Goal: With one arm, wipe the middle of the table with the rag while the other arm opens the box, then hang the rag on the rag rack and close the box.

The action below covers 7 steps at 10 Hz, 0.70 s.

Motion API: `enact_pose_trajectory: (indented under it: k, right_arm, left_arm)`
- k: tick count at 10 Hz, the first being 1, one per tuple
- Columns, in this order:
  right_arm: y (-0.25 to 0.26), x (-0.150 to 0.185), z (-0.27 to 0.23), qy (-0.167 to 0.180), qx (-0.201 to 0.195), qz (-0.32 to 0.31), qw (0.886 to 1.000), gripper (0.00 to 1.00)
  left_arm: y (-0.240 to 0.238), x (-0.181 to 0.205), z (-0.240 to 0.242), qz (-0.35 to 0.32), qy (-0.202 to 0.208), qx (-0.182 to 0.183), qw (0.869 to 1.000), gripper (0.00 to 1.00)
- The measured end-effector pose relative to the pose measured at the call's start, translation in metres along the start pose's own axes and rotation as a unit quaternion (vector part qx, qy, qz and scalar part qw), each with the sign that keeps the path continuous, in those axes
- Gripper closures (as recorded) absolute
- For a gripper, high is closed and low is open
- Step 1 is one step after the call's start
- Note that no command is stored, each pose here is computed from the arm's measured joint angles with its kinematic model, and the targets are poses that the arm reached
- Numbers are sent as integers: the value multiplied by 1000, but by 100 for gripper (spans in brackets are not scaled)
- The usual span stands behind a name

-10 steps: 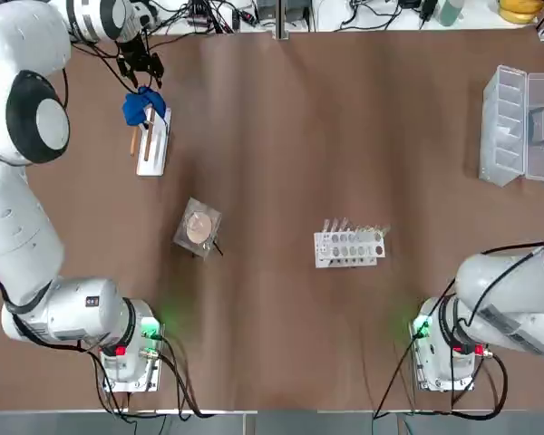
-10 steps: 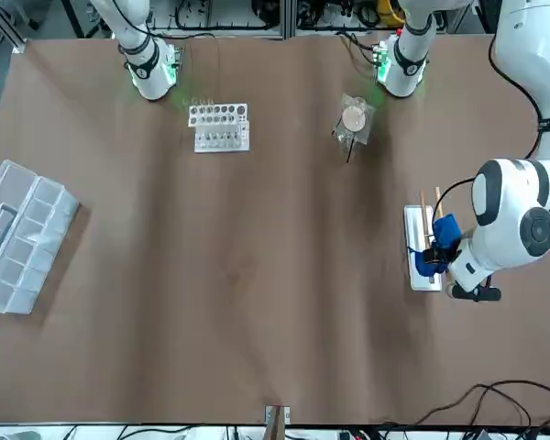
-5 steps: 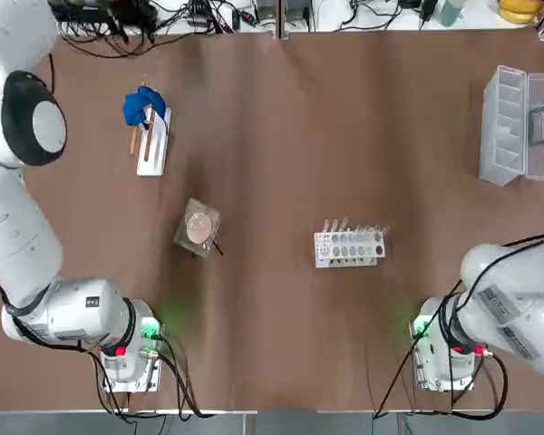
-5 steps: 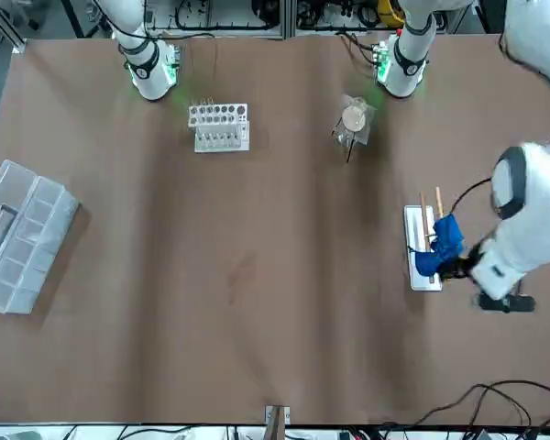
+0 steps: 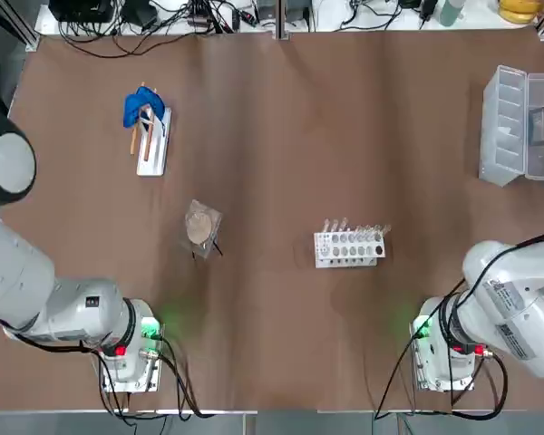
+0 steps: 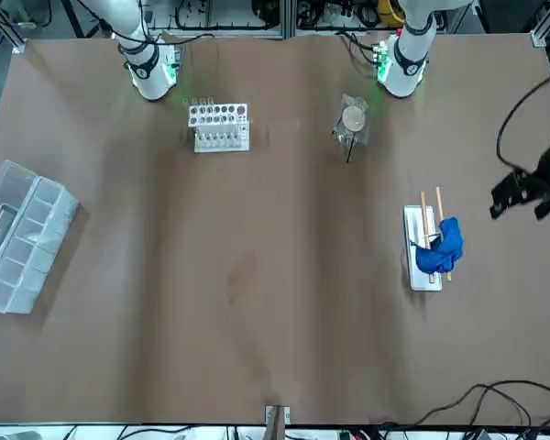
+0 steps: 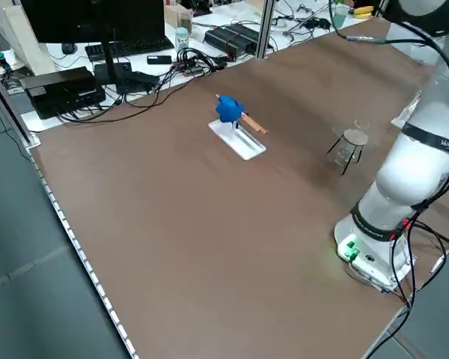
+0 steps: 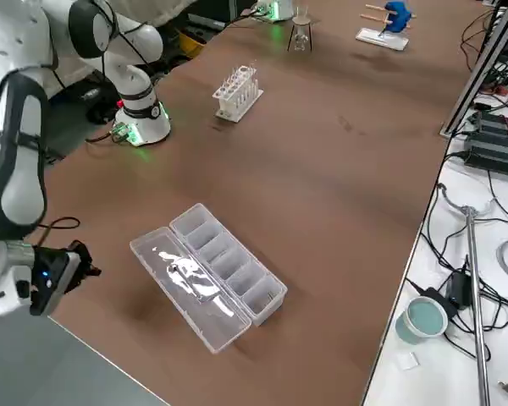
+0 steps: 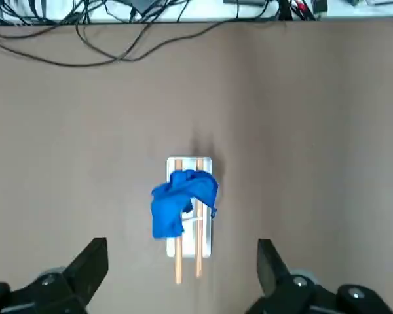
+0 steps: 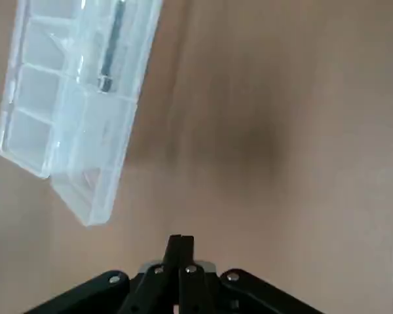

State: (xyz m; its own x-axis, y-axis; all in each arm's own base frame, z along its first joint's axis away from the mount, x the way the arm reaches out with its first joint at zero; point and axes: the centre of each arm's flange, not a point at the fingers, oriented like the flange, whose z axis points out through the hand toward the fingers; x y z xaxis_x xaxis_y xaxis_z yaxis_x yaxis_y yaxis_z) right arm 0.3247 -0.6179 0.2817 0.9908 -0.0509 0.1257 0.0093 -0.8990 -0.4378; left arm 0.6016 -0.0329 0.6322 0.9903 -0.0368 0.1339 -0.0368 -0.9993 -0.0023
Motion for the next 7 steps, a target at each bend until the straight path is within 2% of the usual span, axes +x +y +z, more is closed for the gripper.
enact_pose_trajectory:
  k: [3,5,7]
  right_arm:
    - [35,-18,71,15,41,6,999,99]
    - [41,-22,86,21,55,7,998,99]
    - [26,-9,94,18,96,-8,995,99]
  left_arm:
    - [7,-6,19,-2,-20,-28,999,0]
    - [9,-6,20,0,-22,-30,999,0]
    - [10,-6,19,1,-21,-30,999,0]
